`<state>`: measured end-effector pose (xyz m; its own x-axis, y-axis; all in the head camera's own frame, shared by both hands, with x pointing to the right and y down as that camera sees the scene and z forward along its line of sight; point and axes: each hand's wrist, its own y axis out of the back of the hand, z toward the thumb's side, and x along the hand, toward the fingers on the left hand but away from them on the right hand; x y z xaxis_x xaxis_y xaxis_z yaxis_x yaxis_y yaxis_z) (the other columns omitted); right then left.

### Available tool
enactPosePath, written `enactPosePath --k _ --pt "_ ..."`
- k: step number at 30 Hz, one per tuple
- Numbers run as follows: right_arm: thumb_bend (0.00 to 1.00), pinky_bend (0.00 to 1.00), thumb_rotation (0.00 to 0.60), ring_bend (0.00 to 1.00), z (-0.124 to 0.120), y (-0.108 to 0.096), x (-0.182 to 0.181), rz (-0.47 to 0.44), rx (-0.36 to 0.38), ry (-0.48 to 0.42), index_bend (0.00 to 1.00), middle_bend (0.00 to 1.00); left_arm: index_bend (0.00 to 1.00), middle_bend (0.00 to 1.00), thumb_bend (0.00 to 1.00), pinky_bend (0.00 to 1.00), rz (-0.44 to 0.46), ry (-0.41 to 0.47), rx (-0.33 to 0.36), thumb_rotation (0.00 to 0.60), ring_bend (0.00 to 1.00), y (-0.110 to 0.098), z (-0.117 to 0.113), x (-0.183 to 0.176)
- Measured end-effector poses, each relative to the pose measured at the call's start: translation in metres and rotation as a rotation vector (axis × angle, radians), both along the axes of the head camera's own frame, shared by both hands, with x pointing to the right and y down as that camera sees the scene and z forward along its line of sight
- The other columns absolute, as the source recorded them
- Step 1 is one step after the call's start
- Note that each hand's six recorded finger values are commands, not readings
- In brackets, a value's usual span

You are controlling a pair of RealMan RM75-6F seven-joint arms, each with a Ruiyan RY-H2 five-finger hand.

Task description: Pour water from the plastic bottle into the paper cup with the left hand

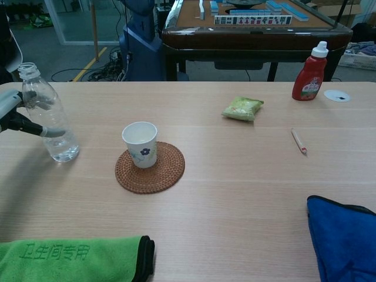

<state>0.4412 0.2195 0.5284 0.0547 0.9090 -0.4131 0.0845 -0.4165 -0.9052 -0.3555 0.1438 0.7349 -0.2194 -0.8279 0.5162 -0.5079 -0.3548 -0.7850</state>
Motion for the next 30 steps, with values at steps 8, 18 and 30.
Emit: enactPosePath --k 8,18,30 --pt "0.35 0.47 0.6 0.21 0.002 0.0 -0.001 -0.003 -0.005 0.004 0.21 0.26 0.18 0.15 0.02 0.2 0.012 0.002 -0.029 0.6 0.07 0.004 -0.014 -0.007" --pt "0.35 0.47 0.6 0.21 0.002 0.001 -0.002 -0.004 -0.004 0.009 0.21 0.26 0.12 0.07 0.02 0.18 0.08 -0.063 -0.078 0.6 0.02 0.013 -0.036 -0.025" --pt "0.35 0.47 0.6 0.21 0.006 0.0 -0.002 0.0 -0.008 0.033 0.21 0.26 0.22 0.21 0.02 0.23 0.258 -0.244 -0.055 0.6 0.12 0.039 -0.076 -0.061"
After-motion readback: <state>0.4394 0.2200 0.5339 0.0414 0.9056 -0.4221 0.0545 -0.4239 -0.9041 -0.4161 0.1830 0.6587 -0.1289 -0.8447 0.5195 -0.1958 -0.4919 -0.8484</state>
